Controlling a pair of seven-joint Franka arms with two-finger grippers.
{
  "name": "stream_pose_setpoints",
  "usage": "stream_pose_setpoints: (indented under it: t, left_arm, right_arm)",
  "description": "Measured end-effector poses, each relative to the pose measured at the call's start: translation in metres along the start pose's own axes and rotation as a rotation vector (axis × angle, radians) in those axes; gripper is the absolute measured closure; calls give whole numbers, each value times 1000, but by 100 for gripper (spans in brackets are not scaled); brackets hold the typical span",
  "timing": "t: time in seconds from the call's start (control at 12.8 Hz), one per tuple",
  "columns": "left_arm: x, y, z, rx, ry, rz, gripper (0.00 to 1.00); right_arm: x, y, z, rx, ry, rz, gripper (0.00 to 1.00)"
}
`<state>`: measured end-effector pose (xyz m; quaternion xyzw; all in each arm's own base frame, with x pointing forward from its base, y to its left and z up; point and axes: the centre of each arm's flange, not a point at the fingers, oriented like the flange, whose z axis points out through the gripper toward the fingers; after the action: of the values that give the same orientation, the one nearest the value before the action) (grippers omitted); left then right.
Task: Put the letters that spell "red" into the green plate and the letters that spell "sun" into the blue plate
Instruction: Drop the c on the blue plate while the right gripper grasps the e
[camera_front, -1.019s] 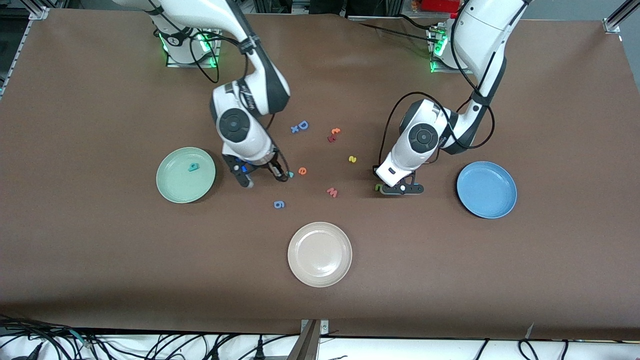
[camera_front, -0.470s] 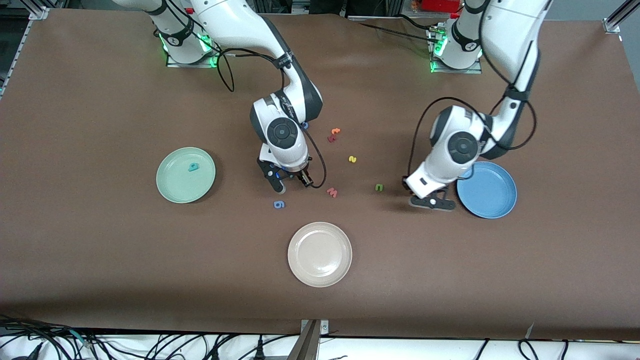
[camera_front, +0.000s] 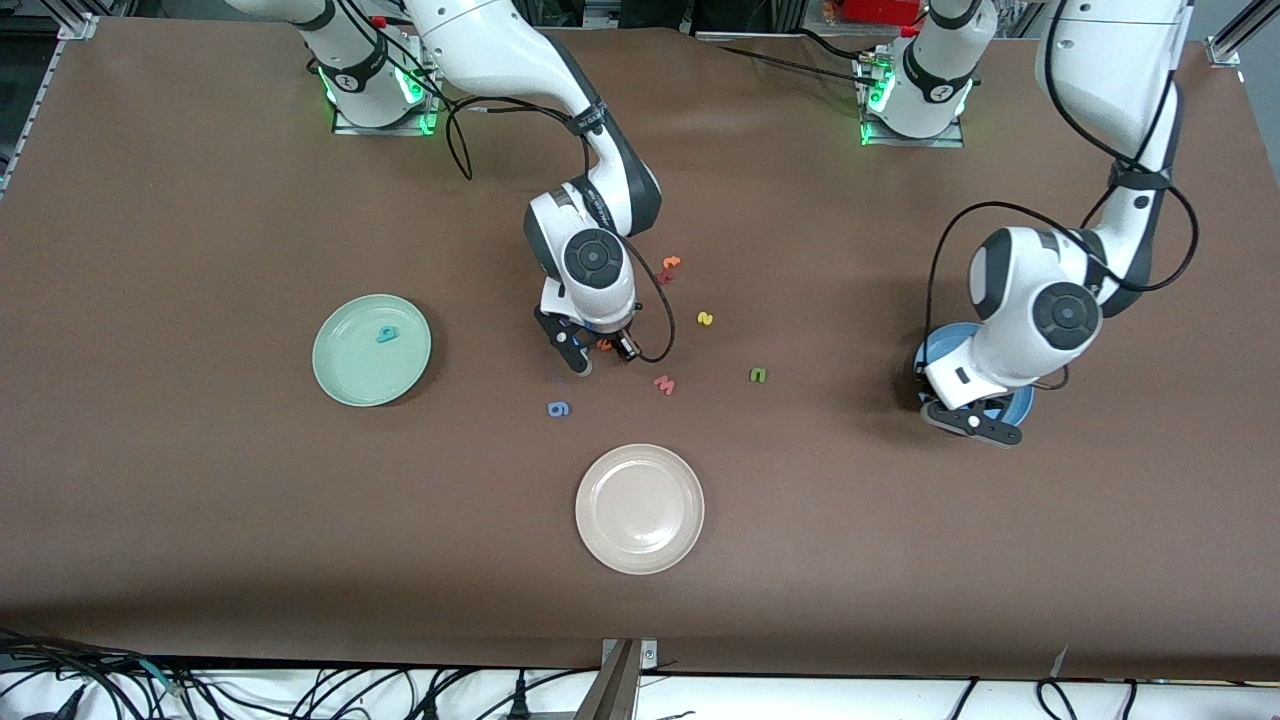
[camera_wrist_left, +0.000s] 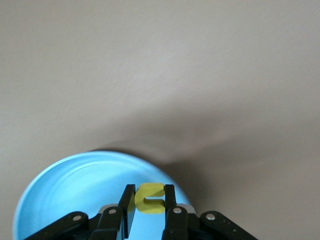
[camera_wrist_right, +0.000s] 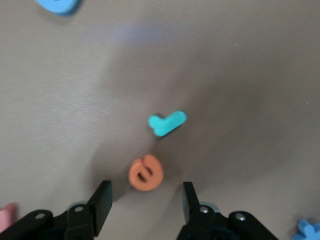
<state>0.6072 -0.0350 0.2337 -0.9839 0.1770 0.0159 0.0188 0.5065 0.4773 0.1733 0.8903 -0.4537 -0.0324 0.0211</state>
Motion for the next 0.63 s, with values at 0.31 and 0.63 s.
stream_pose_setpoints:
  t: [0.31, 0.63]
  left_arm:
    - [-25, -23, 23, -6, -55, 10, 72]
    - [-32, -26, 43, -8, -88, 3, 67]
  right_arm:
    - [4, 0, 0, -1, 5, 5, 38]
    - [12, -1, -2, 3, 14, 15, 39]
